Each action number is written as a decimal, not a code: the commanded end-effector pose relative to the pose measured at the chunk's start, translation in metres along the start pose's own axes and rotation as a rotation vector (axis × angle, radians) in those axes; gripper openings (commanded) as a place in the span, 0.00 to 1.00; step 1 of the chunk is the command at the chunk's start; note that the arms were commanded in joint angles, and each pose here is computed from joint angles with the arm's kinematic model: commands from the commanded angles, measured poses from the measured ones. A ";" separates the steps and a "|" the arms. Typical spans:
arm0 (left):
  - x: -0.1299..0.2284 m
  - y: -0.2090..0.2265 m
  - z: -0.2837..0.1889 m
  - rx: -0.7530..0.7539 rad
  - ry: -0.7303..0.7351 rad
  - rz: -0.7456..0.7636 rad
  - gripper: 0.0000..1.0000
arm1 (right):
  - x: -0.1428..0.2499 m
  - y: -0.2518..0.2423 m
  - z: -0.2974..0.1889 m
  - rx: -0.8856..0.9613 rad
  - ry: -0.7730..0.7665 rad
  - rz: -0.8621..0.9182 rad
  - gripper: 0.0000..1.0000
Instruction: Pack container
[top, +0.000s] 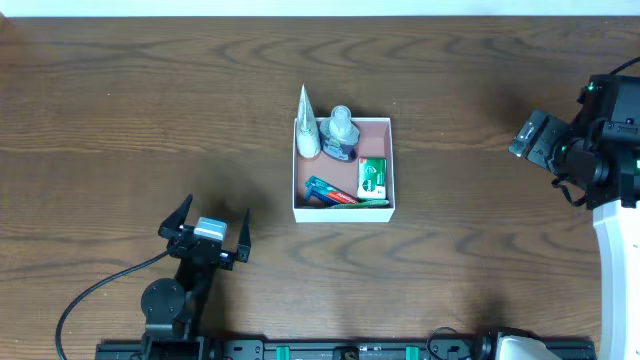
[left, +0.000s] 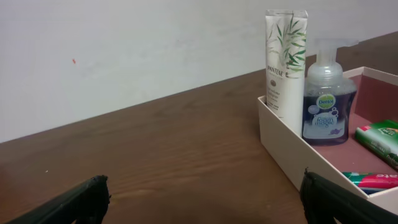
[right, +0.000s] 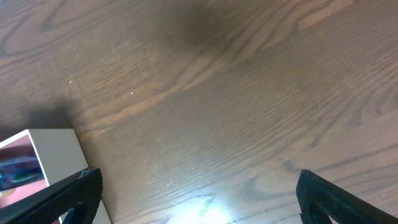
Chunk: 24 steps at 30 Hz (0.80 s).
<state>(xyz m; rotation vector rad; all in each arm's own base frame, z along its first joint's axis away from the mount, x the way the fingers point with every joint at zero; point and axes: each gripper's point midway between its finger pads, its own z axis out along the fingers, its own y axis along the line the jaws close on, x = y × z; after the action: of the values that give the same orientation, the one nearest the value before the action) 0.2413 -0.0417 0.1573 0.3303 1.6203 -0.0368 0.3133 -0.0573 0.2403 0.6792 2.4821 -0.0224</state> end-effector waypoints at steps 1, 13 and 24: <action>0.015 -0.004 0.000 0.018 0.046 -0.019 0.98 | -0.004 -0.005 -0.004 0.015 -0.021 0.022 0.99; 0.015 -0.004 0.000 0.018 0.046 -0.019 0.98 | -0.005 -0.005 -0.004 0.015 -0.021 0.022 0.99; 0.015 -0.004 0.000 0.019 0.046 -0.019 0.98 | 0.009 -0.012 -0.046 -0.023 -0.160 0.016 0.99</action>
<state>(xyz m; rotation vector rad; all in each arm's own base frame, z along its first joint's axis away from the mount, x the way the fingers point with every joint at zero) 0.2412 -0.0417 0.1572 0.3303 1.6211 -0.0369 0.2958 -0.0547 0.2609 0.6593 2.3964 -0.0089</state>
